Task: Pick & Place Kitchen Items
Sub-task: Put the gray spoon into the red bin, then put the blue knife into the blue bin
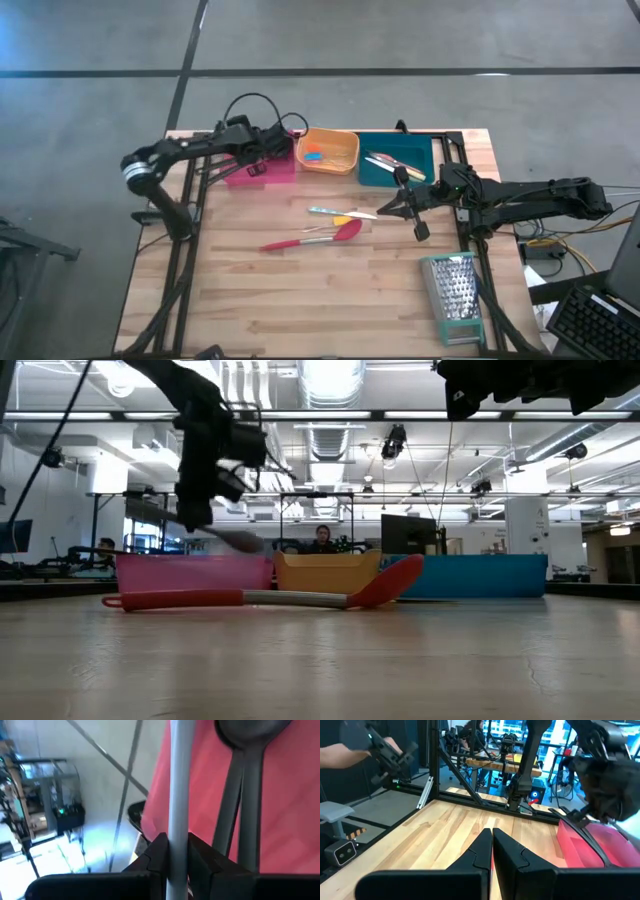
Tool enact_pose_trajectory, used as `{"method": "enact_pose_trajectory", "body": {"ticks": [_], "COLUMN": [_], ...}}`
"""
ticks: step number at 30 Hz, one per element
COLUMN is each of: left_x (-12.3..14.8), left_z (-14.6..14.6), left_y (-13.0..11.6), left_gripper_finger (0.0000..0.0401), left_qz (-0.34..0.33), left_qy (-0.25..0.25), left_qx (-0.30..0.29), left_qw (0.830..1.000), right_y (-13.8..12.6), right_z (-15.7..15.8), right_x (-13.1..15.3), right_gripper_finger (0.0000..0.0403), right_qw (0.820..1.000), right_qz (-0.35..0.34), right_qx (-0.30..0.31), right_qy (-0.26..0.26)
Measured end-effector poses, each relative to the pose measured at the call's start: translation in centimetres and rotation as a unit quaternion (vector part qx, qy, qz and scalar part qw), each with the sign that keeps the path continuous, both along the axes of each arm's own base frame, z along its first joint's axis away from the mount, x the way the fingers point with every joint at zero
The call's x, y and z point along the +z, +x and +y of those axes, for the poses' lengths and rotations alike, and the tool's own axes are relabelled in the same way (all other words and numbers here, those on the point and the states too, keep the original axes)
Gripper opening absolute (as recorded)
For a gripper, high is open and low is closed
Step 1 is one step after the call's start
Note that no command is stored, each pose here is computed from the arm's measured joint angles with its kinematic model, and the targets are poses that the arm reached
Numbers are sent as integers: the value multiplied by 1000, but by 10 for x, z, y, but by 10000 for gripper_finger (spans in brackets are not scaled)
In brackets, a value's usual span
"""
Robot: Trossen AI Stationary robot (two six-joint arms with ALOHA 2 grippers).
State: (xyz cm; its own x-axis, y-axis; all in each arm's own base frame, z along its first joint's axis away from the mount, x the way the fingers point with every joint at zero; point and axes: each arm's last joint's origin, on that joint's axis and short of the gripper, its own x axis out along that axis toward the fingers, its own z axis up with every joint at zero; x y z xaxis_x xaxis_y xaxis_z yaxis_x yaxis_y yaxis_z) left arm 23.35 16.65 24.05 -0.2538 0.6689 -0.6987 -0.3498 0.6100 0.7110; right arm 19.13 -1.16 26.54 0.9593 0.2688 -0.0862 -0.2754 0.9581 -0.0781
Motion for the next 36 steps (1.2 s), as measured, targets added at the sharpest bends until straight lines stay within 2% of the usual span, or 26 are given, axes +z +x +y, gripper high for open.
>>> {"method": "enact_pose_trajectory", "body": {"ticks": [5, 10, 16, 18, 23, 26, 32, 36], "left_x": [-26, -46, -56, -55, -47, -40, -24, -9], "left_z": [15, 24, 28, 28, 26, 24, 13, 4], "left_y": [3, 5, 6, 6, 3, 1, -2, -6], "left_gripper_finger": [46, 46, 46, 62, 141, 170, 186, 187], "left_qz": [25, 55, 66, 67, 56, 48, 14, -56], "left_qy": [-46, -69, -86, -88, -83, -75, -99, -145], "left_qx": [19, 27, 29, 24, 22, 22, 9, -5], "left_qw": [998, 996, 994, 994, 995, 996, 995, 988], "right_y": [0, 0, 0, 0, 0, 0, 0, 0], "right_z": [0, 0, 0, 0, 0, 0, 0, 0], "right_x": [0, 0, 0, 0, 0, 0, 0, 0], "right_gripper_finger": [8, 8, 8, 8, 8, 8, 8, 8], "right_qw": [1000, 1000, 1000, 1000, 1000, 1000, 1000, 1000], "right_qz": [0, 0, 0, 0, 0, 0, 0, 1], "right_qx": [0, 0, 0, 0, 0, 0, 0, 0], "right_qy": [-1, -1, -1, -1, -1, 0, 0, 1]}}
